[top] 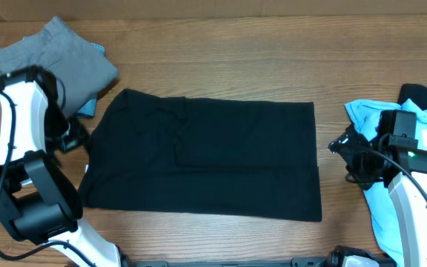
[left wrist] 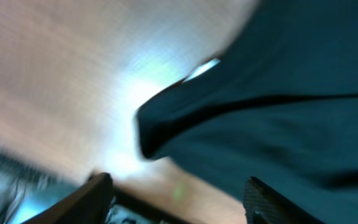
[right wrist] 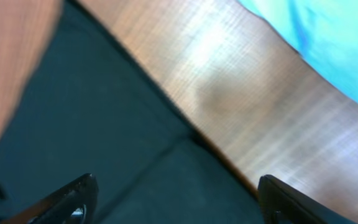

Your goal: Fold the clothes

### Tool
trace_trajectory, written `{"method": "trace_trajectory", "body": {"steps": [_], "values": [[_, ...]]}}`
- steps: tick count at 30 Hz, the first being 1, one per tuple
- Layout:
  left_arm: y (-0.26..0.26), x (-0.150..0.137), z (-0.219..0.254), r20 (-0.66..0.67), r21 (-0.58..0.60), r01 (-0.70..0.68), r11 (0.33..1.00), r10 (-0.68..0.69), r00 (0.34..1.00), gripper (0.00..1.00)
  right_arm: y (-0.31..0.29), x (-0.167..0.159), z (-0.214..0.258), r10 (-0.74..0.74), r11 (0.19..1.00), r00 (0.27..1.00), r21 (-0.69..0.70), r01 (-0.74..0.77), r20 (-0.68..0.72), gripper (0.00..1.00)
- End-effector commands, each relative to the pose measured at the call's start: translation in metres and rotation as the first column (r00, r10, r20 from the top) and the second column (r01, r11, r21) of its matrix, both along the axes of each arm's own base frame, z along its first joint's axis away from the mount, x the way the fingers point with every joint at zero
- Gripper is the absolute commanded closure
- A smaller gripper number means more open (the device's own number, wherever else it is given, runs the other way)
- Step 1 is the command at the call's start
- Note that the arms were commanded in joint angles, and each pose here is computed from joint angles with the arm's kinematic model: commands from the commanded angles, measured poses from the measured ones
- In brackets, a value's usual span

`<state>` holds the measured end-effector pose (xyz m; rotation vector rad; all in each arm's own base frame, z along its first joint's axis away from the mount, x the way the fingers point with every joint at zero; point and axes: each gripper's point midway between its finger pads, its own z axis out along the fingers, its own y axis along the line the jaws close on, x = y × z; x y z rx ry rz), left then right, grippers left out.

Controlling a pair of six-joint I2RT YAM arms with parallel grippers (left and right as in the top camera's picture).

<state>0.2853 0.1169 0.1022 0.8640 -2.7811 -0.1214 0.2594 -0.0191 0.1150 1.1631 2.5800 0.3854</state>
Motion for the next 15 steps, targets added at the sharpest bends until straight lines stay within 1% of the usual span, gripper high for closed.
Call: {"method": "trace_trajectory", "body": {"steps": [1,3,5,7,10,12,15], "values": [[-0.048,0.059,0.036,0.280,-0.144,0.226,0.963,-0.179,0.943,0.20,0.009,0.014,0.020,0.057,0.997,0.994,0.036,-0.061,0.091,0.12],[-0.073,0.089,0.045,0.417,-0.152,0.376,0.914,-0.285,0.863,0.17,0.011,0.017,0.021,0.061,0.997,0.993,0.046,-0.067,0.106,0.12],[-0.090,0.114,0.045,0.493,-0.102,0.455,0.885,-0.352,0.796,0.16,0.013,0.018,0.022,0.065,0.996,0.992,0.056,-0.072,0.110,0.12],[-0.098,0.133,0.042,0.524,-0.040,0.486,0.873,-0.397,0.754,0.15,0.015,0.016,0.022,0.070,0.995,0.992,0.070,-0.077,0.107,0.12],[-0.105,0.154,0.039,0.567,-0.002,0.484,0.875,-0.397,0.721,0.20,0.017,0.013,0.021,0.070,0.994,0.993,0.077,-0.077,0.094,0.12],[-0.104,0.168,0.037,0.596,0.019,0.477,0.878,-0.393,0.700,0.28,0.017,0.012,0.020,0.070,0.994,0.994,0.078,-0.077,0.088,0.12],[-0.102,0.184,0.030,0.620,0.040,0.476,0.879,-0.395,0.678,0.35,0.017,0.010,0.019,0.070,0.994,0.994,0.080,-0.076,0.081,0.12]]}}
